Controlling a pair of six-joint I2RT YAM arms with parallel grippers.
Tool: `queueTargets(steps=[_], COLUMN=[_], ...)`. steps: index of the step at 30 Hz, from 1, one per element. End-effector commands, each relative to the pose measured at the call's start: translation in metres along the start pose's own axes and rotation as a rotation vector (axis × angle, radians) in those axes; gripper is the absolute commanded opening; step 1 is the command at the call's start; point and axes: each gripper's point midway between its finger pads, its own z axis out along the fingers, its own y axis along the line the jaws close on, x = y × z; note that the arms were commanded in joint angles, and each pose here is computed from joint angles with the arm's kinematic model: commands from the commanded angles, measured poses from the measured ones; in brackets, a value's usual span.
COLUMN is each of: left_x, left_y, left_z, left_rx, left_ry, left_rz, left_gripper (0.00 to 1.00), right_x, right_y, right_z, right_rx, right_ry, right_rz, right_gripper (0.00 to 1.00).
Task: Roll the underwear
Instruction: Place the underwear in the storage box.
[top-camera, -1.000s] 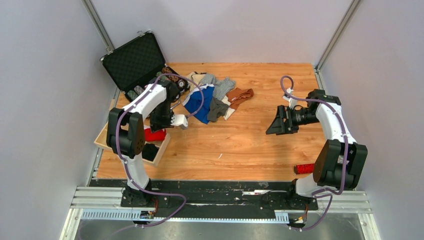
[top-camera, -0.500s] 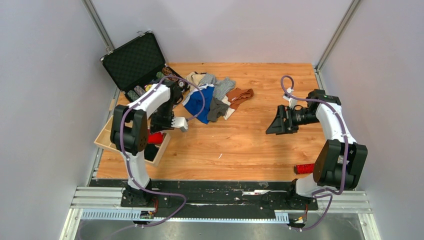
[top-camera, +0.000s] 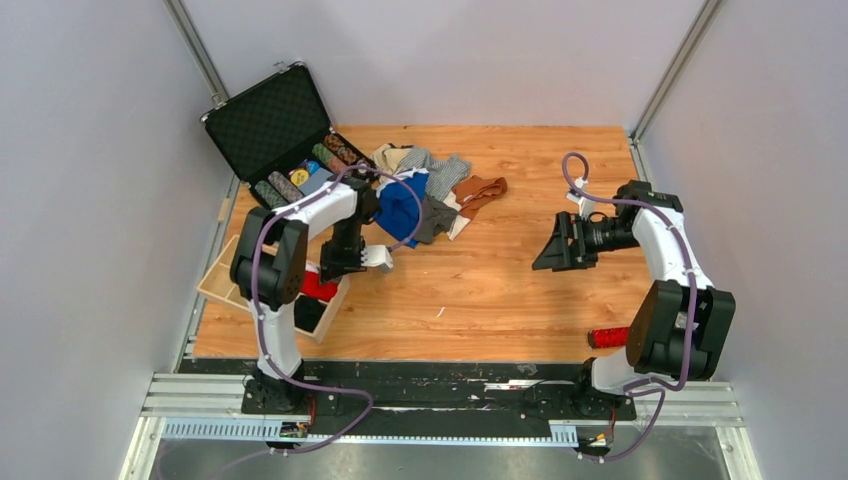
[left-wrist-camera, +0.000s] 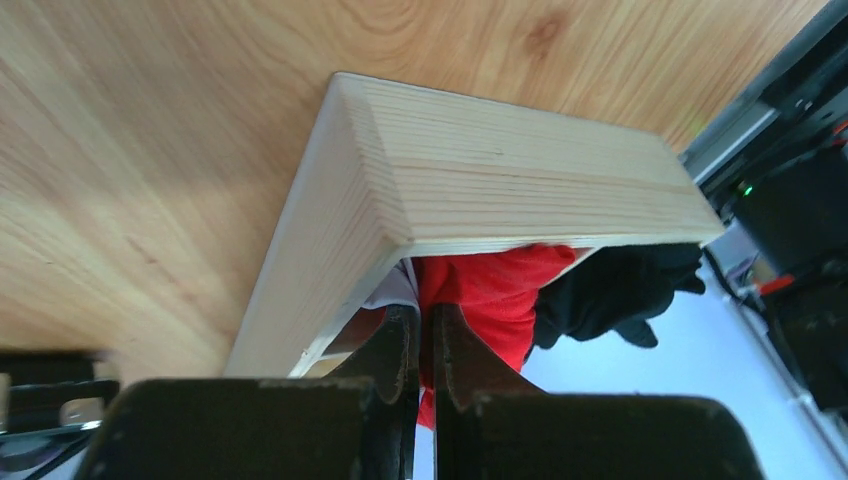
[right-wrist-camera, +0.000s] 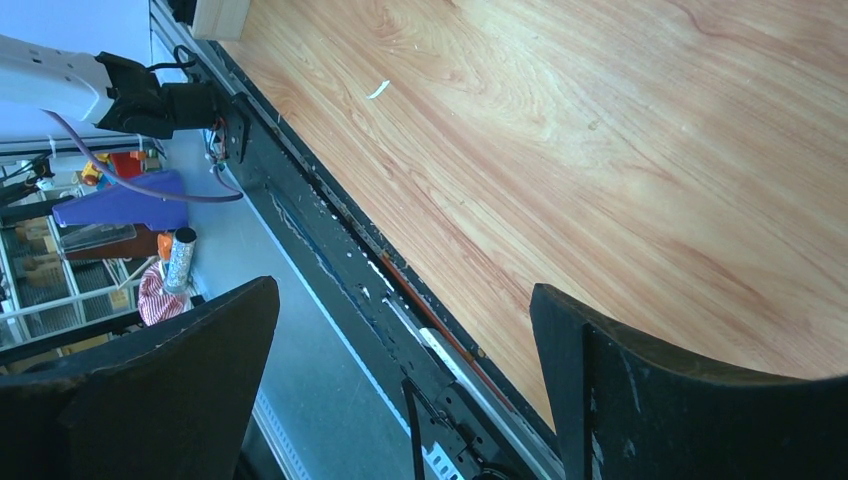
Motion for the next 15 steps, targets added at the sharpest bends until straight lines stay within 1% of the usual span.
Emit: queueTargets(steps=[1, 2, 3, 4, 6, 7, 9, 10, 11, 14, 15], left_x=[-0.047, -0.045, -0.050, -0.049, -0.052, -0.054, -0.054, -0.053, -0.054, -0.050, -0.047], left_y=[0.012, 0.008, 0.015, 0.012, 0.013, 0.015, 0.015, 0.015, 0.014, 0.013, 0.015], left_z=[0.009, 0.014, 0.013, 0.016, 0.015, 0.010, 0.007, 0.005, 0.011, 0.026, 0.034], left_rx=[-0.084, -0.090, -0.111, -0.115, -0.114, -0.115, -0.130, -0.149, -0.153, -0.174, -0.177], left_ry=[-0.390, -0.411, -0.478, -0.504, -0.598, -0.678, -0.783, -0.803, -0.817, -0.789, -0.781], left_rz=[-0.094, -0.073, -0.065, -0.027, 0.027, 0.046, 0.049, 0.054, 0.059, 0.066, 0.049], left_gripper=[0.00, 0.00, 0.00, 0.00, 0.00, 0.00, 0.00, 0.00, 0.00, 0.00, 0.00], right_x=[0.000, 0.001, 0.003, 0.003, 0.005, 0.004, 0.002, 0.001, 0.000, -0.005, -0.007], right_y=[0.003, 0.003, 0.001, 0.000, -0.002, -0.002, -0.004, -0.005, -0.006, -0.009, -0.010], right_z=[-0.004, -0.004, -0.004, -0.004, -0.007, -0.010, -0.018, -0.022, -0.026, -0.034, -0.035], right_rx=[-0.002, -0.003, -0.003, 0.002, 0.020, 0.035, 0.082, 0.108, 0.136, 0.191, 0.198], right_ry=[-0.007, 0.002, 0.014, 0.024, 0.044, 0.050, 0.062, 0.062, 0.063, 0.063, 0.063], right_rz=[-0.033, -0.030, -0.023, -0.026, -0.038, -0.054, -0.097, -0.123, -0.149, -0.186, -0.183], right_gripper=[1.00, 1.00, 1.00, 1.00, 1.00, 1.00, 1.00, 1.00, 1.00, 1.00, 1.00])
